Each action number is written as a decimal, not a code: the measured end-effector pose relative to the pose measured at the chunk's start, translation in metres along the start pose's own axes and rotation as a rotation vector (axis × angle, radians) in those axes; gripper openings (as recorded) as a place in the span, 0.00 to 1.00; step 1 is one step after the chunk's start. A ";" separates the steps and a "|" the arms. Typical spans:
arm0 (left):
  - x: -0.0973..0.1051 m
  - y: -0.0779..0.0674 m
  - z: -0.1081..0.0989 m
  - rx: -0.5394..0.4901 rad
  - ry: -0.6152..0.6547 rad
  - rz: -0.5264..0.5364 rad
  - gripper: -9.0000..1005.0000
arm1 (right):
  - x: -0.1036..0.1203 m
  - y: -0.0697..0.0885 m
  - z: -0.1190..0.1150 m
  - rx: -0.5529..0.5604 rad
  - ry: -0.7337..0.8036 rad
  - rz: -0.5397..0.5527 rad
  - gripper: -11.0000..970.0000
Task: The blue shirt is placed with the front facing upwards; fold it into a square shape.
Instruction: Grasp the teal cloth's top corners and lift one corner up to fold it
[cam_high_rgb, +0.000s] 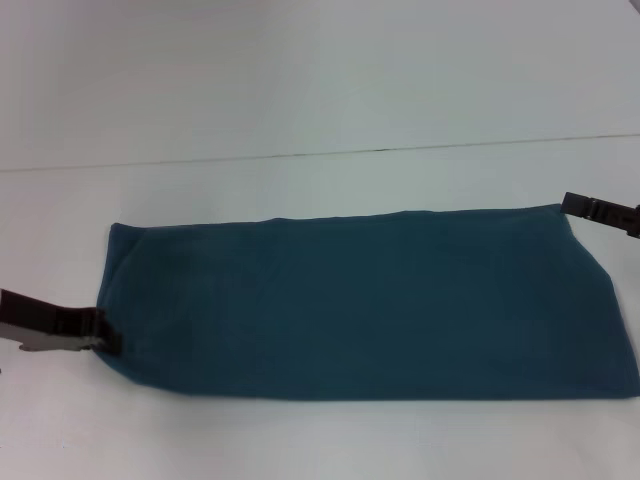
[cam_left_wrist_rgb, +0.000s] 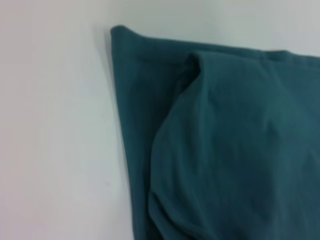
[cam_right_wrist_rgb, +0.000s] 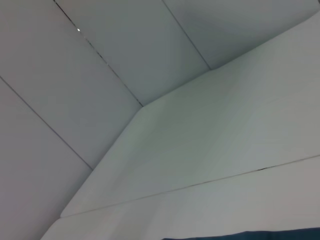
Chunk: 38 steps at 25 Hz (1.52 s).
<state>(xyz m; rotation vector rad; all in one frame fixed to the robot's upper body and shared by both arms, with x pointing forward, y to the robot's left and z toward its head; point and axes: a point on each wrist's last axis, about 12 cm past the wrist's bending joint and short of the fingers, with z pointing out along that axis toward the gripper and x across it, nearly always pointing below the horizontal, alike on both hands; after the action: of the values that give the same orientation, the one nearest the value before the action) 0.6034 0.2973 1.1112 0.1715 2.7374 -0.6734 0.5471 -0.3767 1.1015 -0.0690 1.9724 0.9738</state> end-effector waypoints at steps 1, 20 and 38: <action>0.000 0.001 -0.001 0.005 -0.009 -0.002 0.03 | 0.000 0.000 0.000 0.000 0.000 0.001 0.57; 0.031 0.009 -0.033 0.373 -0.269 0.014 0.03 | 0.038 0.020 0.040 -0.073 0.008 -0.101 0.57; 0.038 -0.003 -0.038 0.536 -0.350 0.082 0.03 | 0.076 0.036 0.093 -0.113 0.030 -0.346 0.48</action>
<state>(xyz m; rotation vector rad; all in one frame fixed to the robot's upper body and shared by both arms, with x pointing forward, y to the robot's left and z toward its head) 0.5561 0.3141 1.1322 0.2549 2.1579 -1.2669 0.5535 -0.2670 1.0410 -0.4745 1.8509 0.8572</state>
